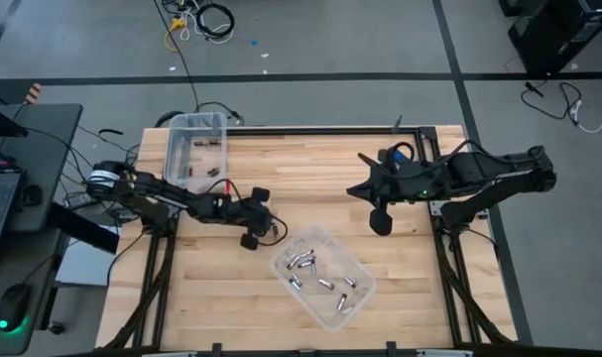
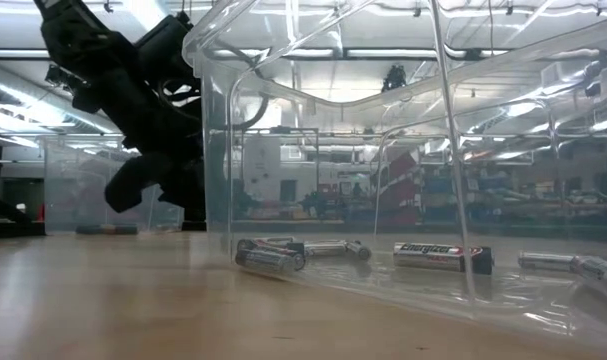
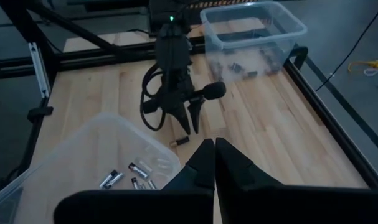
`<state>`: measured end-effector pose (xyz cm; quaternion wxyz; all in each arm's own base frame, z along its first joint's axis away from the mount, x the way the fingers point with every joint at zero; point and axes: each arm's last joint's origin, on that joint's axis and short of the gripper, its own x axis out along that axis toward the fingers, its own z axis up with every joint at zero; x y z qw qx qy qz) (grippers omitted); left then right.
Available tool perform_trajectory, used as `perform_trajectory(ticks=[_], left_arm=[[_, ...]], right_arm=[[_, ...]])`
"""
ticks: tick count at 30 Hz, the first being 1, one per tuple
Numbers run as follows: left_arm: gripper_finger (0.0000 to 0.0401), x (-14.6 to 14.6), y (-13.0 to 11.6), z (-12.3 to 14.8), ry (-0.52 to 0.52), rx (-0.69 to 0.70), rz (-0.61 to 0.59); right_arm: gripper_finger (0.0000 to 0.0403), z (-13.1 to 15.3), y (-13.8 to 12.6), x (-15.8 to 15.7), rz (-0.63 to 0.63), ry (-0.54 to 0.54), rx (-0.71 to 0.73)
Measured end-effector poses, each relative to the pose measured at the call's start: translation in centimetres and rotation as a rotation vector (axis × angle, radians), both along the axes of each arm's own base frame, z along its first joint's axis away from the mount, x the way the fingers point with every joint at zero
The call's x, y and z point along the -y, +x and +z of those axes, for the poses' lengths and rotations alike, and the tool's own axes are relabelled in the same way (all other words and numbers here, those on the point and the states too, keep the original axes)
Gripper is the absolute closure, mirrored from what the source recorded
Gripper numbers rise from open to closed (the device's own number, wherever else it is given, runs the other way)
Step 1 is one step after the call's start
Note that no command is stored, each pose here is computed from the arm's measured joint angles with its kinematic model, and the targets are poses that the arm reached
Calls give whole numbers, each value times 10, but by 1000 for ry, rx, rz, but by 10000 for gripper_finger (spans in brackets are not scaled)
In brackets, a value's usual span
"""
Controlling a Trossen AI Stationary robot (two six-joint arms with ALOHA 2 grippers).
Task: Sort batteries
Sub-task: Put the black and copper battery into the top transparent bin
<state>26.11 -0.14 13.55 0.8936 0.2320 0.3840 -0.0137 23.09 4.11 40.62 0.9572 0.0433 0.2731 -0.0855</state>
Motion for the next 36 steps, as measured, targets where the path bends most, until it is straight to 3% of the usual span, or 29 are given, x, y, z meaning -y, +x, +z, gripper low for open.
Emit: perform_trajectory(ticks=[14, 26, 36], left_arm=[[324, -9, 0, 0, -140, -4, -219], [324, -9, -3, -3, -81, -45, -324], [252, -9, 0, -1, -35, -10, -358]], right_arm=[[402, -2, -1, 0, -28, 31, -14], [402, 1, 2, 0, -30, 43, 20], [401, -6, 11, -1, -90, 39, 3]])
